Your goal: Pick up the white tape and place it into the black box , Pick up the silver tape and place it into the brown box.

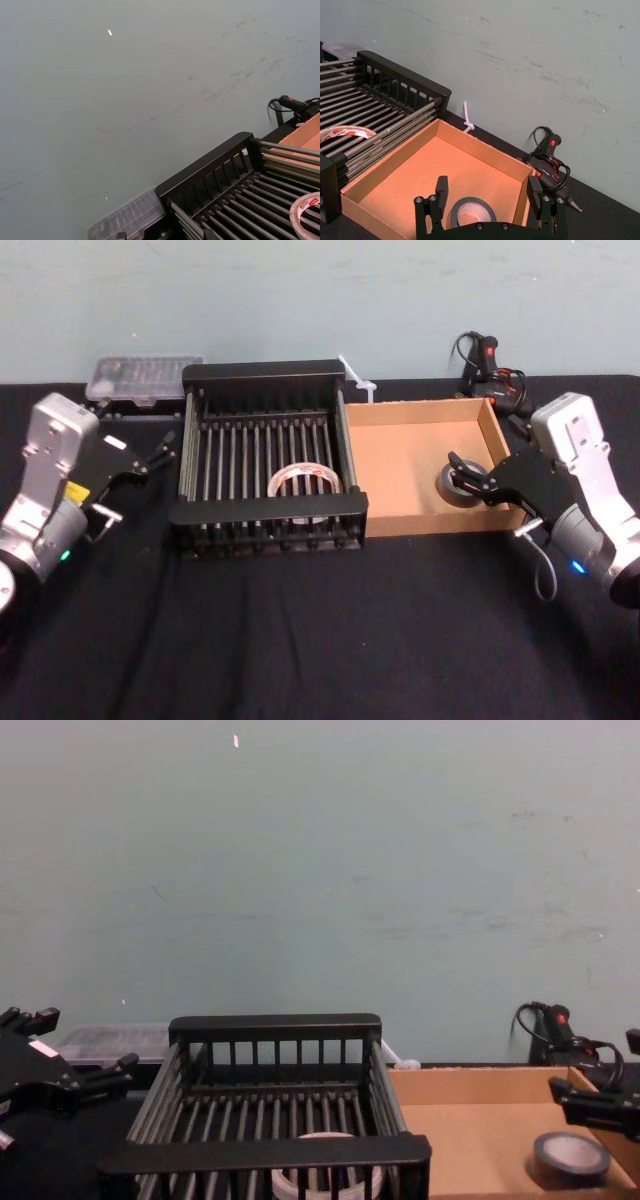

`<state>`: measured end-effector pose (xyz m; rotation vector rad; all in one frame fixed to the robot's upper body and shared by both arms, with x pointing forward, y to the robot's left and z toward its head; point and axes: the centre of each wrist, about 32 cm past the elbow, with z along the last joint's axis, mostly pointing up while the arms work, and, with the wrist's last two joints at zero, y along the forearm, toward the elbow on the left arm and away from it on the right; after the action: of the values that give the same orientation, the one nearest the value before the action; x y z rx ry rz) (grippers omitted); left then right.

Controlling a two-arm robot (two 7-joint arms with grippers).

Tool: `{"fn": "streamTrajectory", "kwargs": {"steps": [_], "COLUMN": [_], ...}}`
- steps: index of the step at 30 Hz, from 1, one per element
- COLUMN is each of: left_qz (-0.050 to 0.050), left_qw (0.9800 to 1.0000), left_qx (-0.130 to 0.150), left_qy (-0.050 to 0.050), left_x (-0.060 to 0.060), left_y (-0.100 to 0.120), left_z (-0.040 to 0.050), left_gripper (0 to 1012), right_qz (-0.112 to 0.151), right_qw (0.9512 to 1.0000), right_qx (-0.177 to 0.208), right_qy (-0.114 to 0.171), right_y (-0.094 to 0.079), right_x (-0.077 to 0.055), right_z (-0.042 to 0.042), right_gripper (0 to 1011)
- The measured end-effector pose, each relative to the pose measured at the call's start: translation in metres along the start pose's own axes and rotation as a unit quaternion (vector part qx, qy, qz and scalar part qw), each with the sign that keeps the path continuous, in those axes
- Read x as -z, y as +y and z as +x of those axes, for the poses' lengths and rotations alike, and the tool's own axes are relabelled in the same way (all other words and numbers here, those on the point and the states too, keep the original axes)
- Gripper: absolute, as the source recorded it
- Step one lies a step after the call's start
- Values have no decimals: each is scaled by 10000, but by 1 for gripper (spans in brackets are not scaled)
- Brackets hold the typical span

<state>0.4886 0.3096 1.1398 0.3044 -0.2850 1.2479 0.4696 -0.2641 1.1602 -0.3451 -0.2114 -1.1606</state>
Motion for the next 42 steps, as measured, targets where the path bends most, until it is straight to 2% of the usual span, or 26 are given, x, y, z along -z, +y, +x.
{"fn": "streamTrajectory", "kwargs": {"steps": [42], "left_qz": [0], "left_qw": [10000], "left_qx": [0], "left_qy": [0], "left_x": [0], "left_y": [0], "left_z": [0], "left_gripper": [1001], "right_qz": [13], "right_qw": [10000], "right_qx": [-12], "right_qy": [-16], "right_y": [1], "right_x": [0], "right_z": [-1], "right_gripper": [1002]}}
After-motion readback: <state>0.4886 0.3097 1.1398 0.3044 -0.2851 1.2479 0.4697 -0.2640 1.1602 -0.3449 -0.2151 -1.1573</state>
